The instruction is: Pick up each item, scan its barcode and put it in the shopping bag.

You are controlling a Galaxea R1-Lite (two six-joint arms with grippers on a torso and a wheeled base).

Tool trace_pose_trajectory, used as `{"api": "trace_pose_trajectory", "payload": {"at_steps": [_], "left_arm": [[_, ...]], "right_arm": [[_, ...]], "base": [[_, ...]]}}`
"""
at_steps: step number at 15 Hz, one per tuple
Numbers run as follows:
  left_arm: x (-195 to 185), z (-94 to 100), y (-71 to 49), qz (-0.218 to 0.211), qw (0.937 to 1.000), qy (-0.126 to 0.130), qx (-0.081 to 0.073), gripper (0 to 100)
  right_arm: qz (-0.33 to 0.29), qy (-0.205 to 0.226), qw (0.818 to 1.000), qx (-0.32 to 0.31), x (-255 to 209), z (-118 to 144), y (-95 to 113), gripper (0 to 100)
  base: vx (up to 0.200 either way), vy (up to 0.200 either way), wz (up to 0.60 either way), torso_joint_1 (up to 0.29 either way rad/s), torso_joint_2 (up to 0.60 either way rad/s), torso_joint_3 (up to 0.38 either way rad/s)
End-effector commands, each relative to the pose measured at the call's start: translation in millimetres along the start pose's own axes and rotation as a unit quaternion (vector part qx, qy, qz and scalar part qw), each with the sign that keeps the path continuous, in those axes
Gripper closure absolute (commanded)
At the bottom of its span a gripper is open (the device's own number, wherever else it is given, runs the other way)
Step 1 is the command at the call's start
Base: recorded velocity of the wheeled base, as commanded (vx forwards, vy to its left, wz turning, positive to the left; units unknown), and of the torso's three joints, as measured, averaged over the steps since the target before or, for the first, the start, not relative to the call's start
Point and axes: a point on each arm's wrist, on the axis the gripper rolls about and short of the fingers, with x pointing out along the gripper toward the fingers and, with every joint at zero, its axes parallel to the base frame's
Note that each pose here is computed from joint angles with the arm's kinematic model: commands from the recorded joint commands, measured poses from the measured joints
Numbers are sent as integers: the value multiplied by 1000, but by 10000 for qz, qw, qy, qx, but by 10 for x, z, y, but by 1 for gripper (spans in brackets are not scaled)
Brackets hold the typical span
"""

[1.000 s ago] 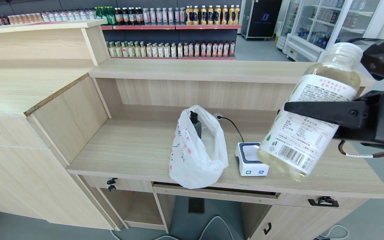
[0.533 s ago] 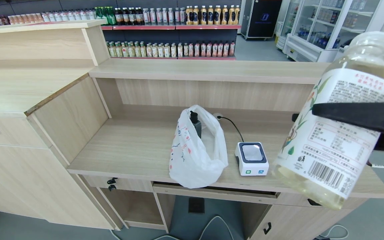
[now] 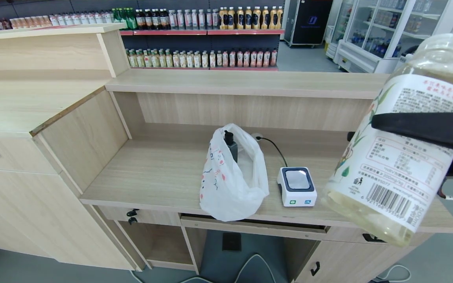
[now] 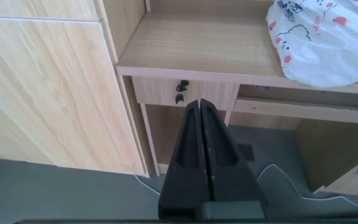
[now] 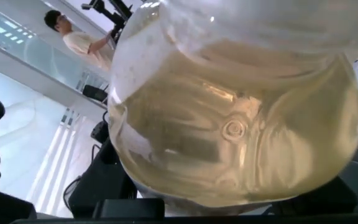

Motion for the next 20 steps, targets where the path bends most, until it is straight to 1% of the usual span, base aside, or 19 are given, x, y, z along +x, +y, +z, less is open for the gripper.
{"api": "trace_pose_trajectory", "payload": {"at_steps": [1, 8, 14, 20], "left_arm": [[0, 0, 0, 2, 10000, -2, 5, 100], [0, 0, 0, 2, 10000, -2, -3, 100], [0, 0, 0, 2, 10000, -2, -3, 100], [0, 0, 0, 2, 10000, -2, 5, 100]], "right_arm": [[-73, 43, 9999, 58, 50, -37, -22, 100], [-285, -82, 9995, 52, 144, -81, 38, 100], [-227, 92, 9993, -277, 202, -214, 102, 100], [-213, 119, 9989, -393, 197, -230, 105, 100]], "base": [[0, 0, 0, 0, 0, 0], [0, 0, 0, 0, 0, 0], [0, 0, 0, 0, 0, 0], [0, 0, 0, 0, 0, 0]]}}
